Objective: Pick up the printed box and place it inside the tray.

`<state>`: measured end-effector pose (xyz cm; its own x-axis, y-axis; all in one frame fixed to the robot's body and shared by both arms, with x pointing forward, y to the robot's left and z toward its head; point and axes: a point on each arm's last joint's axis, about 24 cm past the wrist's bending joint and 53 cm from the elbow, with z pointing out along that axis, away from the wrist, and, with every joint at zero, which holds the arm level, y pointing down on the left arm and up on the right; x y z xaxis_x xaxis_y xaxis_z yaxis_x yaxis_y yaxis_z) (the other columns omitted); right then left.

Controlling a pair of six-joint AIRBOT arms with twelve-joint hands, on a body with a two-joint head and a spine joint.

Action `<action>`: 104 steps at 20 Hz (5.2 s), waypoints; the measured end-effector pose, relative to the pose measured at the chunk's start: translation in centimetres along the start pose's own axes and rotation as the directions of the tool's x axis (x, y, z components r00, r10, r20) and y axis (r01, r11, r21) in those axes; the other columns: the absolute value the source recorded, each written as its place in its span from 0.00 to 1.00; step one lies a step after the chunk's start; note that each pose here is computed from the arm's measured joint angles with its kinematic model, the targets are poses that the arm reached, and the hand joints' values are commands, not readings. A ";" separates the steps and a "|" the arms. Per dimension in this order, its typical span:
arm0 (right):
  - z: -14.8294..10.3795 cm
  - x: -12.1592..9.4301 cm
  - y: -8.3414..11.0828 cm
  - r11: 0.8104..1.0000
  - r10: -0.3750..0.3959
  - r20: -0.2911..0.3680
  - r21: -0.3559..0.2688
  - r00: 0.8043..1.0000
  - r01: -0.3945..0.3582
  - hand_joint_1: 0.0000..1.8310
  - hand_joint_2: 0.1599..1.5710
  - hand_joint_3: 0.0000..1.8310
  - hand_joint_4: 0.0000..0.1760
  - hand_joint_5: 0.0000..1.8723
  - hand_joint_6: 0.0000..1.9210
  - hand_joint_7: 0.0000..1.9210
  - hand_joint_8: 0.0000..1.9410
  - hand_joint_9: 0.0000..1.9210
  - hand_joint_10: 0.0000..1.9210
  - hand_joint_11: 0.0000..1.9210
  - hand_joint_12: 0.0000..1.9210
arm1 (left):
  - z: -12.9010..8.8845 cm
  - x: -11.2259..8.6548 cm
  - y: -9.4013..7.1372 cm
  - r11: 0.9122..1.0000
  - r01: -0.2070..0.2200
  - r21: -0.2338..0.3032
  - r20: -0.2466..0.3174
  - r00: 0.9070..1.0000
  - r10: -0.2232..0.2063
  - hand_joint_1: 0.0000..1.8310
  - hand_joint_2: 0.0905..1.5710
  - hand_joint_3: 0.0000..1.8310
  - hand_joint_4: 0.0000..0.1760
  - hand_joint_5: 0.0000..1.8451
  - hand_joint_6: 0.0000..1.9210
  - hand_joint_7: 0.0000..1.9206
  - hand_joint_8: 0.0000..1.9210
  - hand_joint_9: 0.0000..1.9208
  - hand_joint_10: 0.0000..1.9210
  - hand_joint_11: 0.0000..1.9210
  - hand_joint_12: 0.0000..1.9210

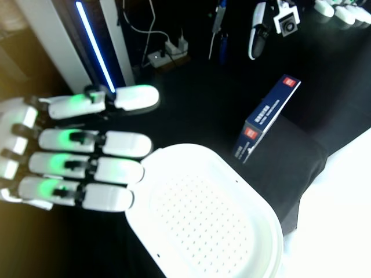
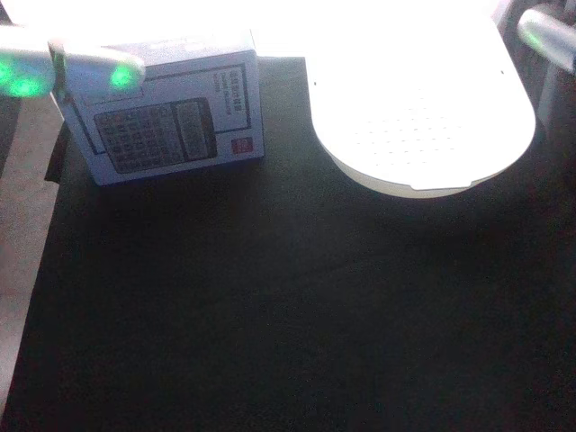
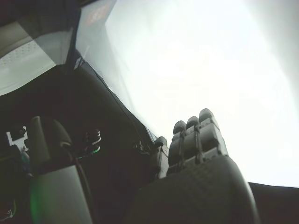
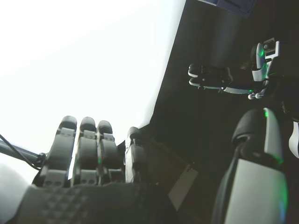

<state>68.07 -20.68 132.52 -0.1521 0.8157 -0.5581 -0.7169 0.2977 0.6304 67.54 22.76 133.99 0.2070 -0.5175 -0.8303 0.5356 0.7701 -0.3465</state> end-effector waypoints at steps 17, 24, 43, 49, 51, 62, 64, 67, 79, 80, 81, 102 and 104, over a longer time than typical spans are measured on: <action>0.1 0.0 0.1 1.000 0.006 0.007 -0.006 1.000 -0.006 0.45 0.67 0.02 0.01 0.00 0.00 0.00 0.00 0.00 0.00 0.00 0.00 | 2.5 9.8 7.4 0.947 0.212 -0.241 -0.179 0.950 -0.258 0.19 0.59 0.00 0.00 0.01 0.00 0.06 0.01 0.07 0.00 0.00 0.21; 0.1 0.1 0.1 1.000 0.007 0.006 -0.008 1.000 -0.007 0.40 0.66 0.01 0.00 0.00 0.00 0.00 0.00 0.00 0.00 0.00 0.00 | 2.6 12.9 6.9 0.954 0.179 -0.240 -0.265 0.933 -0.242 0.17 0.51 0.00 0.29 0.00 0.00 0.08 0.00 0.10 0.00 0.00 0.25; 1.7 0.5 2.4 0.996 0.030 0.022 -0.089 0.999 -0.028 0.48 0.48 0.00 0.54 0.00 0.00 0.03 0.00 0.00 0.00 0.00 0.00 | 4.6 14.1 4.3 0.953 0.247 -0.176 -0.279 0.916 -0.289 0.71 0.65 0.00 0.00 0.60 0.25 0.61 0.47 0.80 0.02 0.68 0.31; 2.1 1.6 2.8 0.994 0.041 0.005 -0.106 0.999 -0.041 0.46 0.42 0.00 0.85 0.00 0.00 0.03 0.00 0.00 0.00 0.00 0.00 | 7.0 10.7 3.1 0.965 0.224 -0.137 -0.251 0.934 -0.252 0.71 0.64 0.00 0.00 0.57 0.34 0.66 0.36 0.77 0.00 0.61 0.38; 2.1 1.6 2.8 0.994 0.041 0.005 -0.106 0.999 -0.040 0.47 0.42 0.00 0.97 0.00 0.00 0.02 0.00 0.00 0.00 0.00 0.00 | 7.8 8.0 2.3 0.968 0.232 -0.098 -0.196 0.949 -0.247 0.71 0.64 0.00 0.00 0.57 0.33 0.66 0.36 0.79 0.01 0.62 0.39; 2.6 3.3 2.8 0.991 0.075 -0.009 -0.111 0.997 -0.076 0.45 0.35 0.00 1.00 0.00 0.00 0.04 0.00 0.03 0.01 0.03 0.02 | 6.4 1.4 -3.2 0.965 0.242 0.105 -0.028 0.970 -0.240 0.76 0.66 0.00 0.00 0.48 0.48 0.55 0.40 0.61 0.48 0.60 0.47; 2.8 3.8 2.9 0.990 0.080 -0.018 -0.116 0.997 -0.082 0.44 0.35 0.00 1.00 0.00 0.00 0.04 0.00 0.03 0.01 0.03 0.02 | 6.3 0.8 -3.8 0.962 0.244 0.126 -0.012 0.970 -0.244 0.77 0.64 0.00 0.00 0.51 0.43 0.61 0.31 0.67 0.40 0.62 0.48; 2.8 4.0 2.9 0.990 0.084 -0.018 -0.116 0.996 -0.086 0.46 0.35 0.00 1.00 0.00 0.00 0.04 0.00 0.03 0.01 0.04 0.02 | 6.1 -0.1 -4.7 0.956 0.245 0.163 0.019 0.968 -0.251 0.71 0.64 0.00 0.00 0.55 0.43 0.66 0.33 0.72 0.16 0.59 0.48; 5.1 6.0 3.7 0.975 0.158 0.005 -0.160 0.987 -0.155 0.41 0.43 0.00 1.00 0.00 0.00 0.02 0.00 0.01 0.00 0.01 0.03 | 5.8 2.7 -10.4 0.924 0.270 0.272 0.016 0.959 -0.284 0.71 0.63 0.00 0.00 0.57 0.35 0.68 0.31 0.83 0.01 0.64 0.53; 5.1 6.0 3.7 0.975 0.160 0.005 -0.160 0.987 -0.157 0.41 0.43 0.00 1.00 0.00 0.00 0.02 0.00 0.01 0.00 0.01 0.03 | 5.8 2.7 -10.4 0.923 0.271 0.273 0.021 0.958 -0.287 0.71 0.63 0.00 0.00 0.57 0.35 0.68 0.31 0.83 0.01 0.64 0.53; 5.3 6.3 3.7 0.972 0.172 0.000 -0.161 0.985 -0.170 0.36 0.52 0.01 1.00 0.00 0.00 0.05 0.01 0.04 0.01 0.01 0.05 | 5.8 2.8 -10.4 0.919 0.285 0.273 0.027 0.953 -0.303 0.71 0.63 0.00 0.00 0.59 0.33 0.69 0.30 0.81 0.00 0.58 0.58; 5.9 7.2 3.4 0.964 0.212 0.014 -0.166 0.977 -0.207 0.63 0.67 0.00 0.00 0.53 0.50 0.74 0.03 0.69 0.36 0.57 0.66 | 5.5 4.5 -10.6 0.881 0.379 0.285 0.025 0.915 -0.402 0.76 0.65 0.00 0.00 0.48 0.51 0.57 0.39 0.66 0.39 0.60 0.32; 5.8 7.3 3.6 0.964 0.210 0.009 -0.168 0.978 -0.205 0.63 0.67 0.00 0.00 0.53 0.50 0.75 0.03 0.69 0.38 0.57 0.68 | 5.4 4.7 -10.4 0.873 0.398 0.283 0.017 0.908 -0.419 0.41 0.74 0.00 0.00 0.34 0.28 0.37 0.06 0.42 0.10 0.38 0.29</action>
<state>68.38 -10.74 133.82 -0.2928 0.8646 -0.4083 -0.7745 0.0360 0.6316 67.32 10.34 136.06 -0.0228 -0.7989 -0.6011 0.7813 0.3608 -0.5092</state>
